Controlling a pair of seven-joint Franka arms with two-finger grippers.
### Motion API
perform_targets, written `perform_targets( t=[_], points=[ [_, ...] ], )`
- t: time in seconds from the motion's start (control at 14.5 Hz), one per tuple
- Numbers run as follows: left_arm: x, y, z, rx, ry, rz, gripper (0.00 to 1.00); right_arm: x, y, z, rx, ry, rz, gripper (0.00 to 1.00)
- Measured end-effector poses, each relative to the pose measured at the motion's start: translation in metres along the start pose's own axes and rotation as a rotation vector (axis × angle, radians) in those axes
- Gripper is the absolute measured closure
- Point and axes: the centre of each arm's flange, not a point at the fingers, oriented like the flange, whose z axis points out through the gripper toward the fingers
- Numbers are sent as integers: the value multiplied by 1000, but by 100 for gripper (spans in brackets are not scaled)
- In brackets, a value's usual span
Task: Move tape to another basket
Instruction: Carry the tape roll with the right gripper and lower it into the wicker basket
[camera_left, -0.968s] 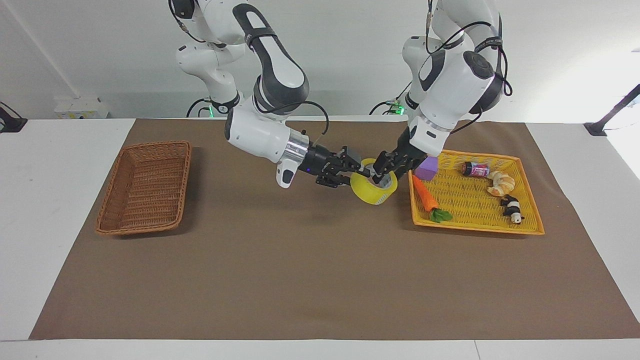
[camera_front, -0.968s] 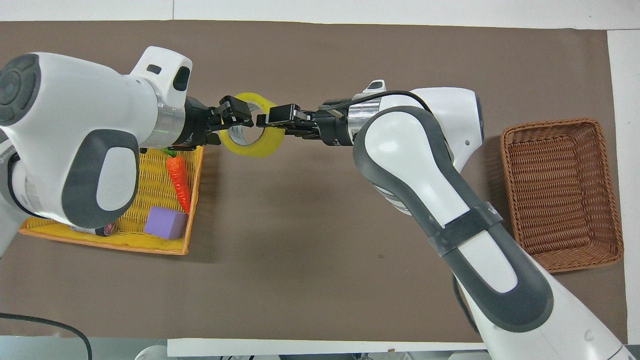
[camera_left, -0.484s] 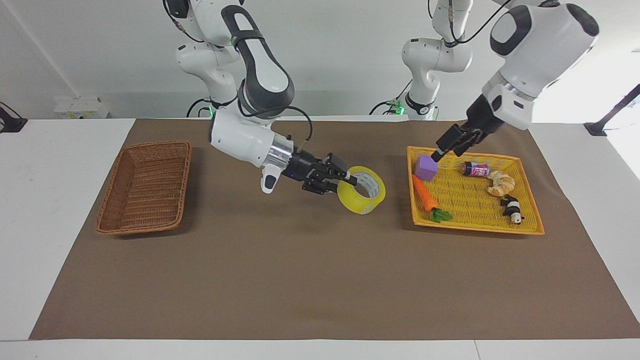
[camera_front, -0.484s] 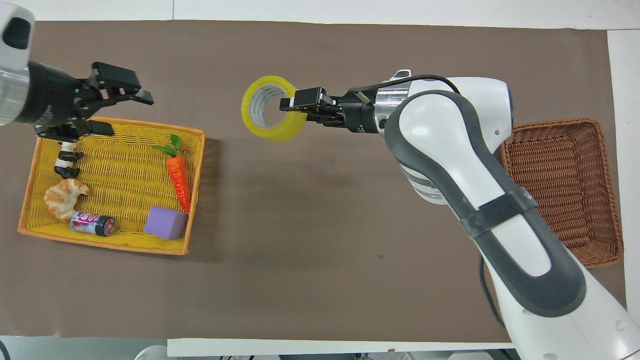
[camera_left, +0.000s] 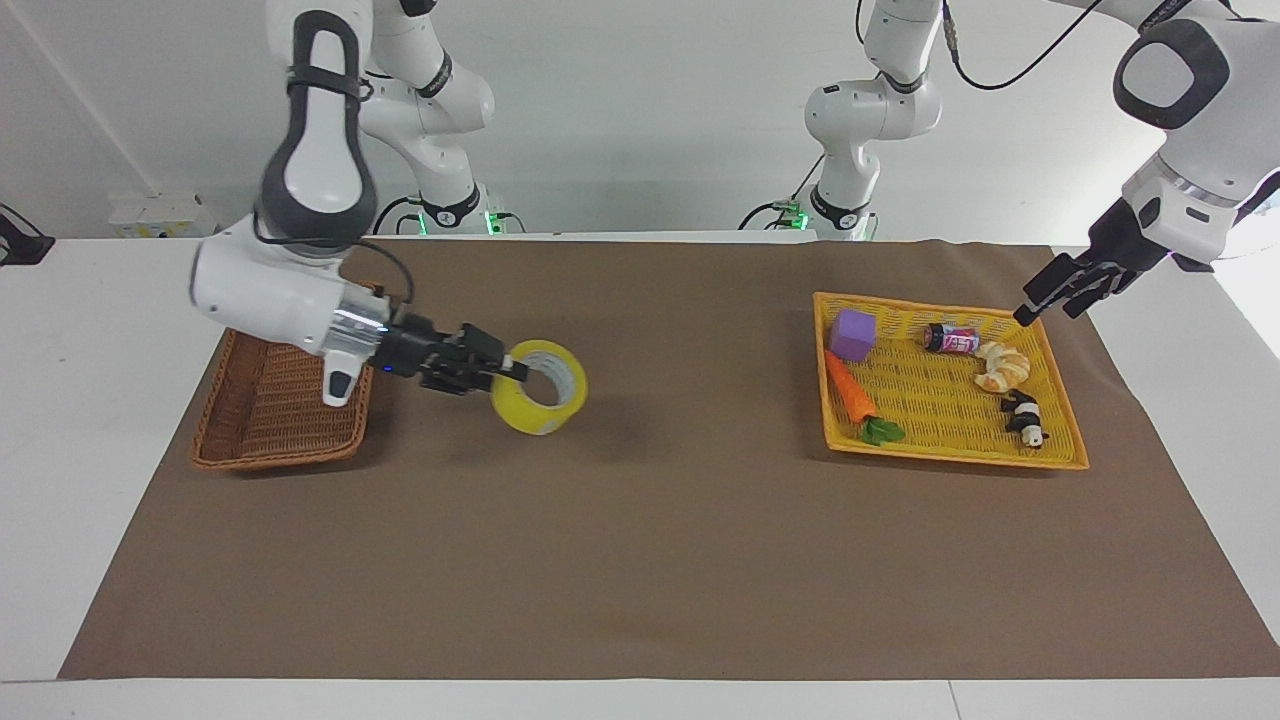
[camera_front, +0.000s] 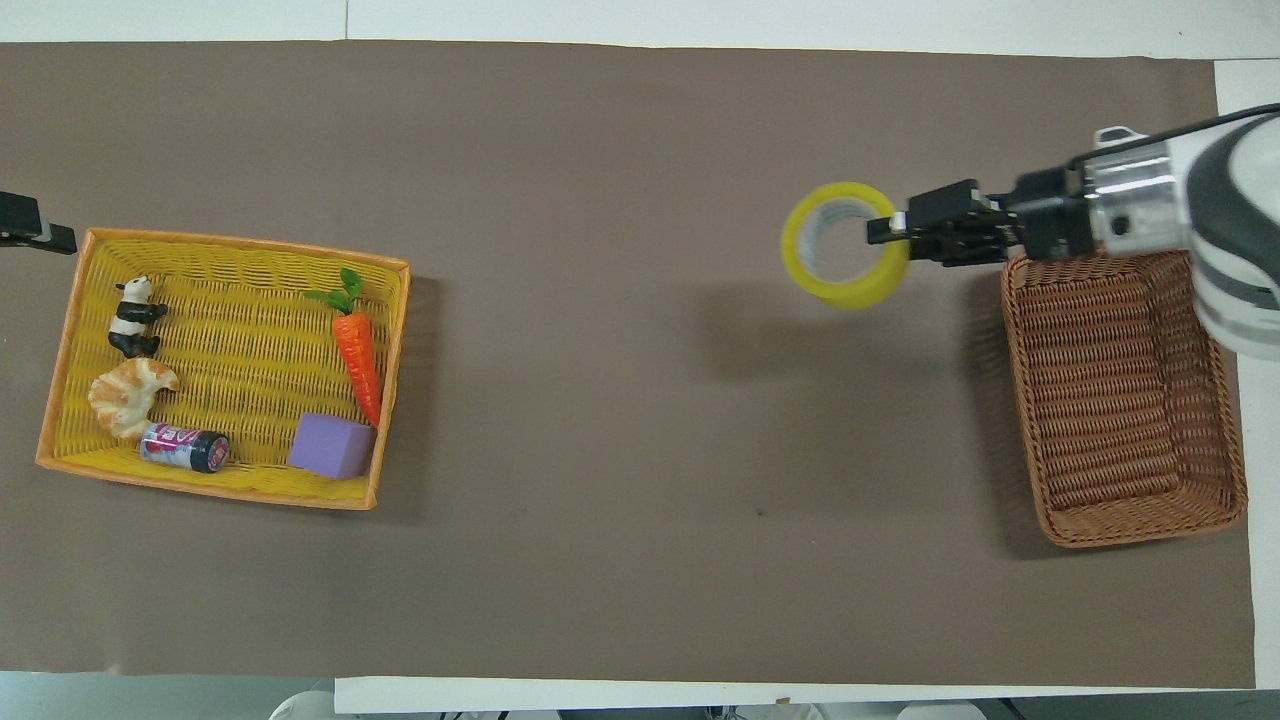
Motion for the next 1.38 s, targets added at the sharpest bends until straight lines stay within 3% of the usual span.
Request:
perform_targets(
  t=[0.28, 0.48, 0.69, 0.97, 1.18, 1.38],
  points=[
    [0, -9, -1, 107, -5, 94, 0, -55, 130, -134, -127, 21, 14, 46],
    [1, -9, -2, 126, -3, 177, 0, -90, 183, -175, -191, 23, -4, 46],
    [1, -9, -2, 127, -4, 202, 0, -111, 205, -164, -185, -2, -71, 46],
    [1, -5, -1, 127, -5, 211, 0, -116, 213, -133, -176, -62, -275, 46],
    [1, -5, -1, 127, -4, 211, 0, -110, 227, -110, -151, -103, -311, 46],
    [1, -4, -1, 127, -3, 215, 0, -106, 238, -104, -155, -104, -314, 46]
  ],
)
